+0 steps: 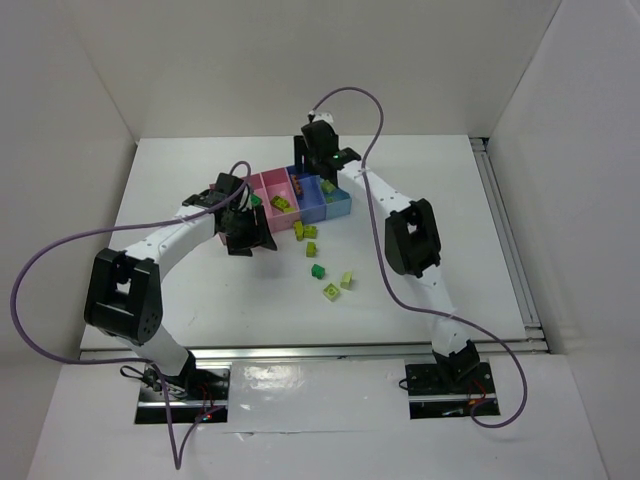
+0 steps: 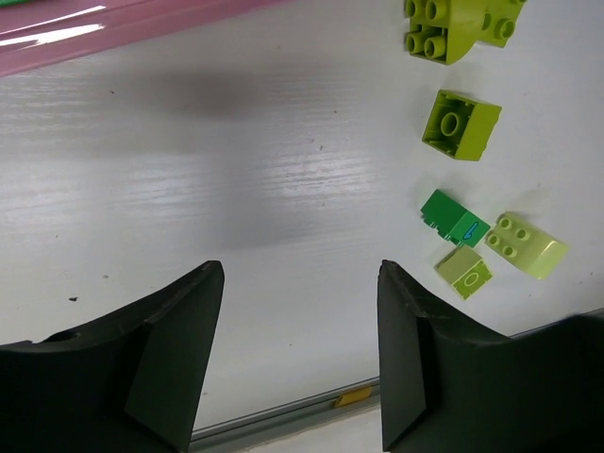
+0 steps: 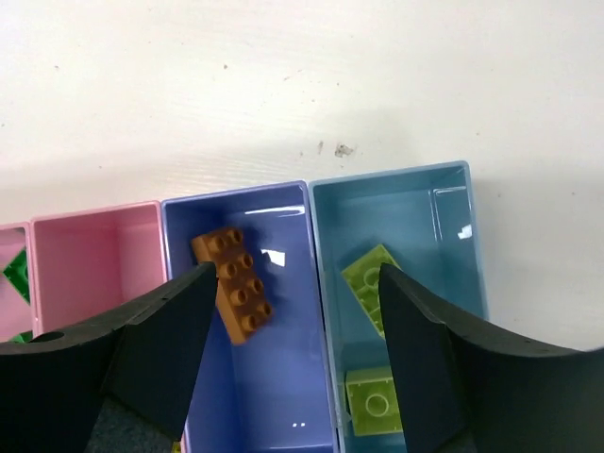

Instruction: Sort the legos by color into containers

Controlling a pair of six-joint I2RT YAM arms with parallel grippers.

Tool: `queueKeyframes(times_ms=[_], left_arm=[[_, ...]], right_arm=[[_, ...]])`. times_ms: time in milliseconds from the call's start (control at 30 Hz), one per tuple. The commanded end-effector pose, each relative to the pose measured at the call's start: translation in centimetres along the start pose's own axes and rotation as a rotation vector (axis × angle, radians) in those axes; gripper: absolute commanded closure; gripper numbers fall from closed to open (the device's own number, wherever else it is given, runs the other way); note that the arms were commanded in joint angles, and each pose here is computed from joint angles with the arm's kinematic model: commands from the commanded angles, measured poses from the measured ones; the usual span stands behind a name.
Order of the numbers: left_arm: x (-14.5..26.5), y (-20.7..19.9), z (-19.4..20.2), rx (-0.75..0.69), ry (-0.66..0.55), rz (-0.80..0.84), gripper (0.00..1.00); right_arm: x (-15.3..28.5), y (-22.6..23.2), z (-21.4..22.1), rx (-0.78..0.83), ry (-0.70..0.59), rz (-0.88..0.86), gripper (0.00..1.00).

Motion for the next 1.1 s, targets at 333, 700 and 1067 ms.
queueKeyframes(times_ms=[333, 700, 1067], left_arm=[[0.9, -3.4, -1.2, -0.070, -0.077, 0.009, 0.29], [-1.1, -13.3, 2.8, -0.401, -0.013, 0.079, 0.18], [-2.7, -12.7, 3.0, -0.299, 0.006, 0.006, 0.21]], right_arm=[[11.7, -3.2, -1.0, -0.081, -0.074, 0.003, 0.35], [22.1, -15.2, 12.2, -0.442, 0.132, 0.387, 0.13], [24.6, -10.5, 17.7, -0.412, 0.281, -0.055, 0.13]])
Point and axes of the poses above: each gripper's point midway between its finger pads, its own x axis back along the fingers, its own y axis along the line the jaws close on, z = x × y, the point moved 4 cm from there along x, back along the fingers, and after that the axes turned 2 degrees about x, right-handed, at the moved point
